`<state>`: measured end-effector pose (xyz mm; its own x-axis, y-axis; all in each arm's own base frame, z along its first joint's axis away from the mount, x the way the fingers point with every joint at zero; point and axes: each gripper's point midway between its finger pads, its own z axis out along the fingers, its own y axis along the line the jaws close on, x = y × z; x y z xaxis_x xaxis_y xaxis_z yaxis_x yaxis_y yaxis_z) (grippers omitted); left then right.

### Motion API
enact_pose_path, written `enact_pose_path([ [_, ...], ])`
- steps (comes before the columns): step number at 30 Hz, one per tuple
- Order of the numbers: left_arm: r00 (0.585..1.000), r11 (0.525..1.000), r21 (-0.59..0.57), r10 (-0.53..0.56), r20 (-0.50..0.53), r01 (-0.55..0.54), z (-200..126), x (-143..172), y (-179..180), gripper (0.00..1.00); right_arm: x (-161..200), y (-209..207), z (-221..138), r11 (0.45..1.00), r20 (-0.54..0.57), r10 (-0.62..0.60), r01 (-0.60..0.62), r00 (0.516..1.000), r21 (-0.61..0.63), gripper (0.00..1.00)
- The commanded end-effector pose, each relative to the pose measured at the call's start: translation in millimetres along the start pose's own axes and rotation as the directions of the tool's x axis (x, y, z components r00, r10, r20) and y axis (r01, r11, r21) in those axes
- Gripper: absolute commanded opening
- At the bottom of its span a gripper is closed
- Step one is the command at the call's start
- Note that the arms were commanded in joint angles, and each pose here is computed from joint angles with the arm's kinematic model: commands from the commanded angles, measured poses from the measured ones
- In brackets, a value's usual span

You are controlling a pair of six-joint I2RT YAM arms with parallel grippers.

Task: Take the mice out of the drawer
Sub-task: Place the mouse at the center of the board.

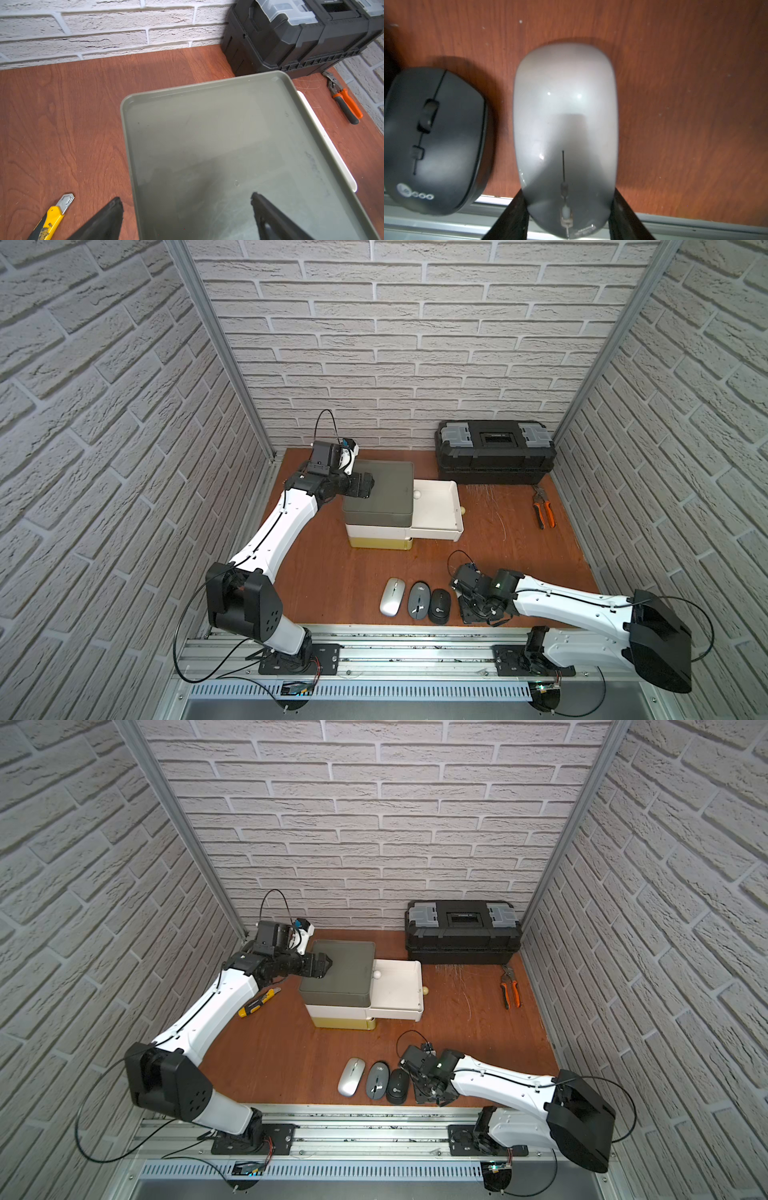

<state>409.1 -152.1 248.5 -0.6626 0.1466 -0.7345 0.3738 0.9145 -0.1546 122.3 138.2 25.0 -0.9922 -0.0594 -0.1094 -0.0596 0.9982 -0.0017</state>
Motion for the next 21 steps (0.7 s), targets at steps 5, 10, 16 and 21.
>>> enact_pose_path([
  [5, 0.999, 1.0, -0.007, 0.03, 0.043, -0.029, -6.3, -7.5, -1.6, 0.98, -14.5, 30.5, -12.2, 0.993, 0.024, -0.081, 0.083, 0.996, -0.089, 0.5],
  [10, 0.998, 0.999, -0.011, 0.034, 0.044, -0.034, -6.2, -7.8, -1.1, 0.98, -15.0, 32.5, -39.8, 0.986, 0.037, -0.101, 0.105, 0.994, -0.127, 0.76],
  [16, 0.998, 0.999, -0.007, 0.033, 0.044, -0.032, -5.0, -8.6, -1.5, 0.98, -22.8, 12.5, -72.4, 0.991, 0.096, -0.116, 0.122, 0.989, -0.053, 1.0],
  [21, 0.999, 0.999, -0.011, 0.032, 0.041, -0.032, -5.1, -8.2, -1.1, 0.98, -73.9, -33.9, -99.4, 0.992, 0.305, 0.0, -0.039, 0.952, 0.121, 1.0],
])
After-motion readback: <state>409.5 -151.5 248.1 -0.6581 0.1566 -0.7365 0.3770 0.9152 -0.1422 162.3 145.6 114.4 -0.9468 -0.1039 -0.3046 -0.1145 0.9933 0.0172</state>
